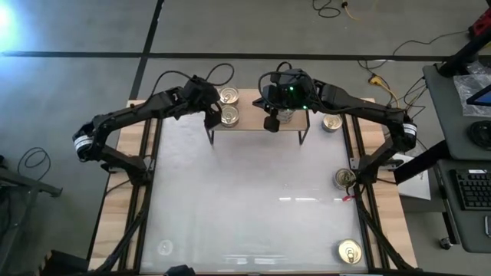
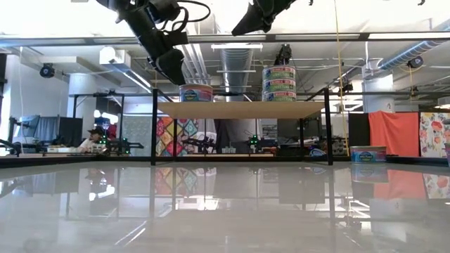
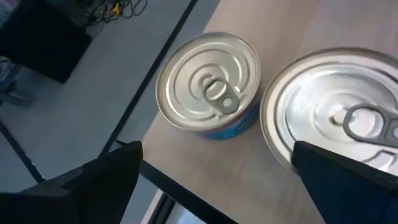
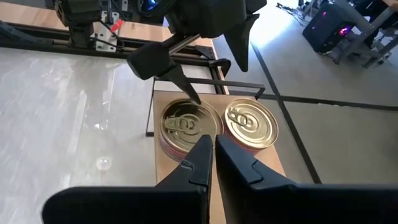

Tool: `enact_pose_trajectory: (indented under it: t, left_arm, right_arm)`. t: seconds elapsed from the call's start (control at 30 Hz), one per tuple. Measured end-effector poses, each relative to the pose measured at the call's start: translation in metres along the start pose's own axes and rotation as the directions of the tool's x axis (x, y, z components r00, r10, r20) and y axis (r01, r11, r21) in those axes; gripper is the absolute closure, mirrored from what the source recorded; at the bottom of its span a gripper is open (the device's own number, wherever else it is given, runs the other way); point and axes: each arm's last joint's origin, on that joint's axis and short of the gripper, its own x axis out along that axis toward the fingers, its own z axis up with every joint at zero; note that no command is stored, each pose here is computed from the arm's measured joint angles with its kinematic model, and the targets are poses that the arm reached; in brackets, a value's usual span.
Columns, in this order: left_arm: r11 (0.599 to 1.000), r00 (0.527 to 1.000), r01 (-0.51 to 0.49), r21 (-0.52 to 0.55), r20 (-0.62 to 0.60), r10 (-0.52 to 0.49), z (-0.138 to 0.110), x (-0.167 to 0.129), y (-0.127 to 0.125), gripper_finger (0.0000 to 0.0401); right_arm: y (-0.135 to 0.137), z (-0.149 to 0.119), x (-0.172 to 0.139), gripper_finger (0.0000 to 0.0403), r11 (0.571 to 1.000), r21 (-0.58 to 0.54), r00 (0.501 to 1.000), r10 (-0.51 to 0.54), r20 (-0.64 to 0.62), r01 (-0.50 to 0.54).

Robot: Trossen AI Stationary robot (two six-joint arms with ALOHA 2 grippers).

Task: Stack canned seafood by type on shelf
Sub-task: Put the left blue-pink tuna can on the shelf aligned with the other blue-pink tuna can on the shelf

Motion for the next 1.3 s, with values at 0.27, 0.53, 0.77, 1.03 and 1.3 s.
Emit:
enact_pose_trajectory:
  t: [0.27, 0.53, 0.77, 1.03, 1.3]
  left_arm:
    - [1.000, 1.000, 0.008, -0.008, -0.006, -0.008, 0.000, 0.005, -0.001, 0.0001]
    - [0.999, 0.999, -0.043, 0.002, -0.024, 0.043, 0.000, 0.009, 0.000, 0.0001]
    - [0.999, 0.999, -0.044, 0.005, -0.027, 0.044, 0.000, 0.009, 0.000, 0.0001]
    - [0.999, 0.998, -0.051, 0.005, -0.028, 0.051, -0.001, 0.009, 0.001, 0.0001]
    - [0.998, 0.998, -0.056, 0.001, -0.032, 0.056, -0.001, 0.010, 0.002, 0.0001]
  right_arm:
    - [0.000, 0.000, 0.000, 0.0390, 1.000, -0.002, 1.000, 0.000, -0.001, 0.000]
    - [0.001, -0.003, 0.000, 0.0390, 1.000, 0.003, 1.000, 0.010, -0.029, -0.010]
    - [0.001, -0.004, 0.000, 0.0390, 1.000, 0.006, 0.999, 0.015, -0.044, -0.015]
    - [0.002, -0.004, 0.000, 0.0390, 1.000, 0.010, 0.999, 0.016, -0.044, -0.015]
    - [0.002, -0.005, 0.000, 0.0390, 0.999, 0.027, 0.999, 0.019, -0.051, -0.017]
